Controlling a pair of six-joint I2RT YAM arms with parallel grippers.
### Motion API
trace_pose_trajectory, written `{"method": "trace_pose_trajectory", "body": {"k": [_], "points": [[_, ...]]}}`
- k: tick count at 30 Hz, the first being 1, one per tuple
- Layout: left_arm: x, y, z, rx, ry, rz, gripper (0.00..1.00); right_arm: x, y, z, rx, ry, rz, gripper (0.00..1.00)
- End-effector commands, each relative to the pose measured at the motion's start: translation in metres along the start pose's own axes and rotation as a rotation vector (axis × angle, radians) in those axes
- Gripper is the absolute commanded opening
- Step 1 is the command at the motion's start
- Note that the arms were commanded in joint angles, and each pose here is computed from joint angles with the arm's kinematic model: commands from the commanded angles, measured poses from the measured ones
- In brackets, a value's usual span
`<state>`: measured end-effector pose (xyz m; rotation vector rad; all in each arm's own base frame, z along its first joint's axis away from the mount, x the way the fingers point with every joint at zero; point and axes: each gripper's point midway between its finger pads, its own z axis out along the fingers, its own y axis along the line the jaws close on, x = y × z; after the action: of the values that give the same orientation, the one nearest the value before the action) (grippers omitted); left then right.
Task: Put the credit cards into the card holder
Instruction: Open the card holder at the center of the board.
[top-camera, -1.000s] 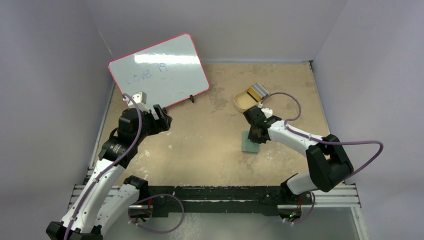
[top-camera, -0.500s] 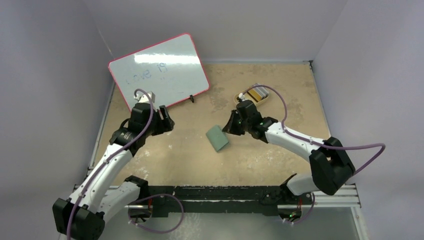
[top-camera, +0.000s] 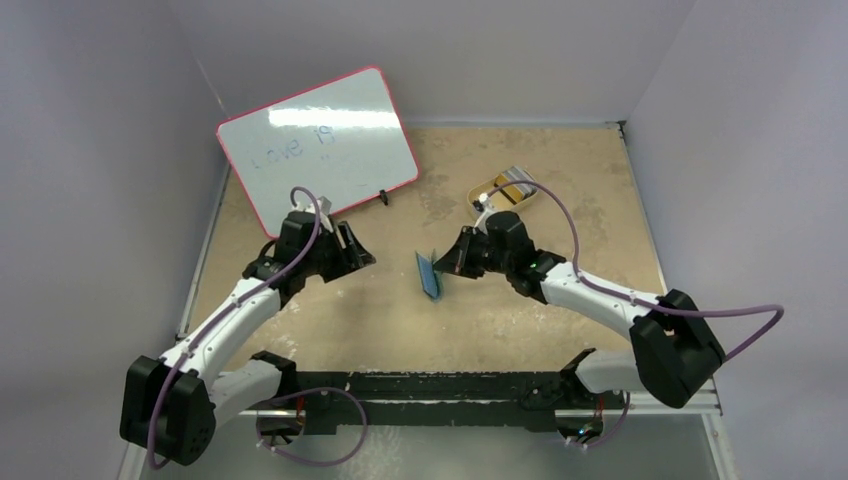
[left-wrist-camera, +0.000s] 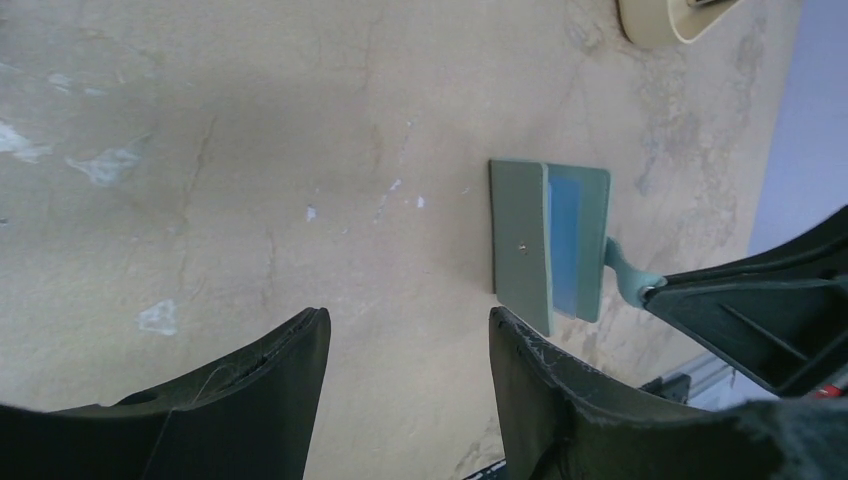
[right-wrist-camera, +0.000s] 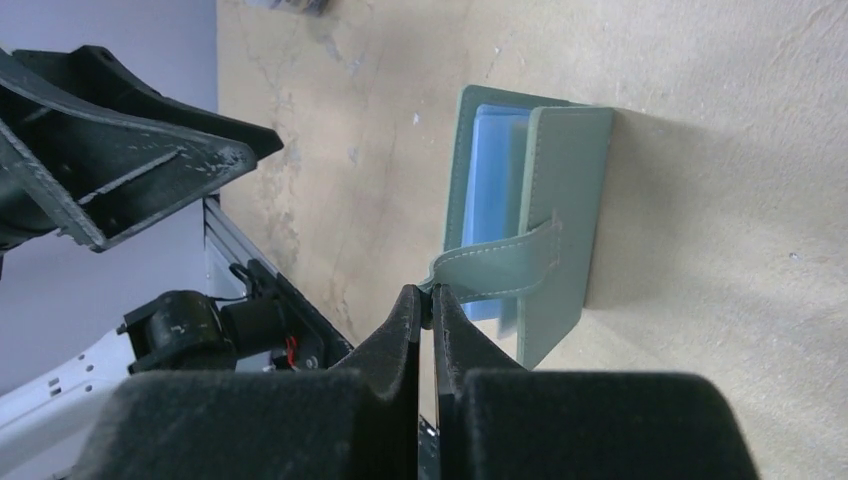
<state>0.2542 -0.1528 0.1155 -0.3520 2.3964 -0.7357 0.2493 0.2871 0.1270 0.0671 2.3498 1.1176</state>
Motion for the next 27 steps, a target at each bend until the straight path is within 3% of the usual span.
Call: {"method": "trace_pose_trajectory", "body": {"k": [1,9,18,27], "points": [[-0.009,-0.033,0.002,0.175,-0.025,-0.036,0.58,0.008,0.005,-0.006,-0.047,0.016,-0.006,0.0],[-0.001,-0.054,0.009,0.322,0.003,-0.094,0.59,0.006,0.024,-0.004,-0.155,0.011,0.001,0.0],[0.007,-0.05,0.02,0.322,0.044,-0.082,0.6,0.011,0.045,-0.004,-0.306,0.036,0.031,0.0],[0.021,-0.027,0.035,0.224,0.085,-0.083,0.58,0.027,-0.003,0.006,-0.101,0.068,0.051,0.0]]}}
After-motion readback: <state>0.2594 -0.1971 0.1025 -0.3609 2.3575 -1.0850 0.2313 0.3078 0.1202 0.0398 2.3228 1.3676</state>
